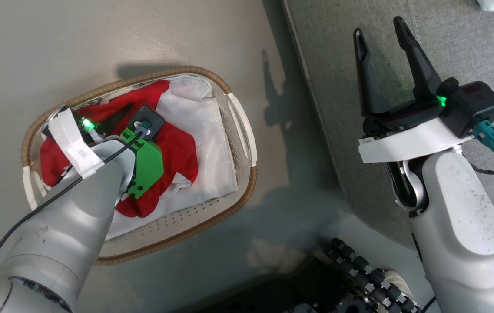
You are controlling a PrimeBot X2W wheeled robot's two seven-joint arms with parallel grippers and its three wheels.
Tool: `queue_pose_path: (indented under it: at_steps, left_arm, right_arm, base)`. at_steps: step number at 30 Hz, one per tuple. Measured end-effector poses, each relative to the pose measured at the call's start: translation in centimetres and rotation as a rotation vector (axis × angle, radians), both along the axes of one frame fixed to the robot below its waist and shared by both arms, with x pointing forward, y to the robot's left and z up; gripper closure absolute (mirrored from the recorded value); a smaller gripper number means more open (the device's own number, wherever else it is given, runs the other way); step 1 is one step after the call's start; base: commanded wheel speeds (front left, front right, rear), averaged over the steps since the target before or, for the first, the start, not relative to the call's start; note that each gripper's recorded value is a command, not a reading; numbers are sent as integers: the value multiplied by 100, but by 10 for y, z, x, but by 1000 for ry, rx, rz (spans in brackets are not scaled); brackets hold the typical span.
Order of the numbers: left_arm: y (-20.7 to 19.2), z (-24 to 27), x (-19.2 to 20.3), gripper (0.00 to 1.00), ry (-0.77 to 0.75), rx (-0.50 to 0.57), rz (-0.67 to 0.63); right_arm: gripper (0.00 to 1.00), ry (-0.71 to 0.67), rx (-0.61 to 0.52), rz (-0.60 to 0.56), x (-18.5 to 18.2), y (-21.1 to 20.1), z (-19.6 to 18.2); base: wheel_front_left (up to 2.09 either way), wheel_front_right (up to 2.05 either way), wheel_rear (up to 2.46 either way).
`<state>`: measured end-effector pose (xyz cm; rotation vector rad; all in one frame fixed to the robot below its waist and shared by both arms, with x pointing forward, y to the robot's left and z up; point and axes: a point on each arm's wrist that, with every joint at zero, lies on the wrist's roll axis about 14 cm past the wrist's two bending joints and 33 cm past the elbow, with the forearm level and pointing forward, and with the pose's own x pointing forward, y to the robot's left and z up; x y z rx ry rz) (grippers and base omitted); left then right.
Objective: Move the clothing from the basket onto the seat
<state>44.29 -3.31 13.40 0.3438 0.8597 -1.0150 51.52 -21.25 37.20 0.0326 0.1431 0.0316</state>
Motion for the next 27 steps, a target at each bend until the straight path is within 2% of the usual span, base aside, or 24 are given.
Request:
queue_pose_path:
  at_steps: [5,6,7,8,9,18,27]
  left_arm:
    - [9,-18,-13,1,75,87,-12]
    - [9,-19,-15,24,83,93,-12]
    - [9,-20,-16,52,88,94,-12]
    - [8,-20,-17,70,92,95,-11]
    - [8,-20,-18,100,99,96,-8]
    - [7,-15,-42,100,141,95,-13]
    - [3,16,-53,100,106,3,33]
  right_arm:
    - [0,20,4,2,-3,0,-7]
    - [0,22,5,4,-3,1,-7]
    - [0,23,5,6,-3,2,-8]
    - [0,23,6,8,-3,2,-8]
    - [0,24,6,10,-3,3,-8]
    - [0,17,9,12,-4,5,-3]
    - [0,-3,-5,14,-10,6,14]
  base:
    - [0,0,0]
    - [0,0,0]
    - [0,0,0]
    - [0,0,0]
    - [0,0,0]
    - [0,0,0]
    - [0,0,0]
